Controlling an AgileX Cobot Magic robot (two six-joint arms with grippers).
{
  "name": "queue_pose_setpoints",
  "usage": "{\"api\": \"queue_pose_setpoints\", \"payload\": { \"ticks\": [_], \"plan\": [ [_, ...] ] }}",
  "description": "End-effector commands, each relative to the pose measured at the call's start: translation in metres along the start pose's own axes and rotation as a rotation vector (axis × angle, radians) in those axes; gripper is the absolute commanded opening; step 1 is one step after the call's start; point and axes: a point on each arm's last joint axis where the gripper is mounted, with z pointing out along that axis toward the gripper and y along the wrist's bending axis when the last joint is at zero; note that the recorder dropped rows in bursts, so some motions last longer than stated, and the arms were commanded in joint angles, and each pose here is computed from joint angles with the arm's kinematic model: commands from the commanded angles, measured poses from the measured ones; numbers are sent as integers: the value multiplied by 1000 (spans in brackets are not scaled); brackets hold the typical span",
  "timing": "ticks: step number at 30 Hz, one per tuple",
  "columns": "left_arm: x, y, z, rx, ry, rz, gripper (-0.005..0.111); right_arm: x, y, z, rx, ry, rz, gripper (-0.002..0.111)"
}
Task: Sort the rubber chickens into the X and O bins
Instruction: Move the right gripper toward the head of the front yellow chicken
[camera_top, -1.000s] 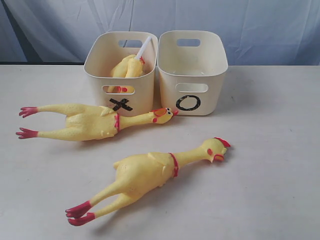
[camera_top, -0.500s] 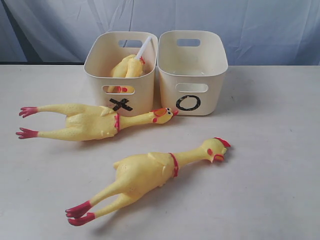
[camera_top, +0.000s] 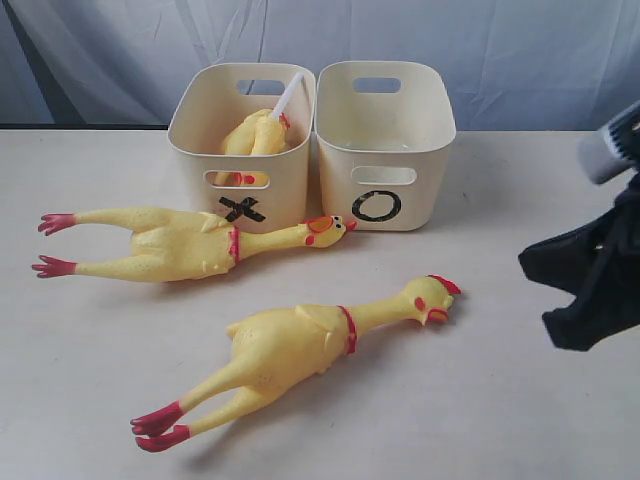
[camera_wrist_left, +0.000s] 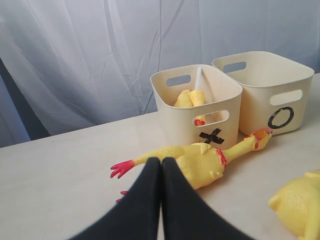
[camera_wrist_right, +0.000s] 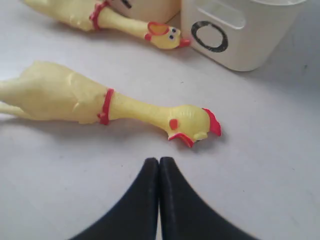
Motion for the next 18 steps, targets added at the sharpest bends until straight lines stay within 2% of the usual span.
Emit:
{"api": "queue_pose_setpoints", "payload": {
  "ticks": [1,4,6,9,11,13,18],
  "plan": [
    [1,0,0,-3,-8,-11,0,-3,0,25,13,55,-229,1],
    [2,0,1,-2,-4,-10,0,-1,2,43,11,121,-384,10],
    [2,0,1,-2,-4,-10,0,0,4,54,9,158,-476,20],
    [2,0,1,-2,-4,-18,0,-1,8,69,9,155,-535,38],
    [2,0,1,-2,-4,-18,0,-4,10,78,25,134,-570,46],
    [2,0,1,-2,-4,-18,0,-5,11,86,36,128,-621,49],
    [2,0,1,-2,-4,-18,0,-4,13,108,51,134,-802,49]
  ]
}}
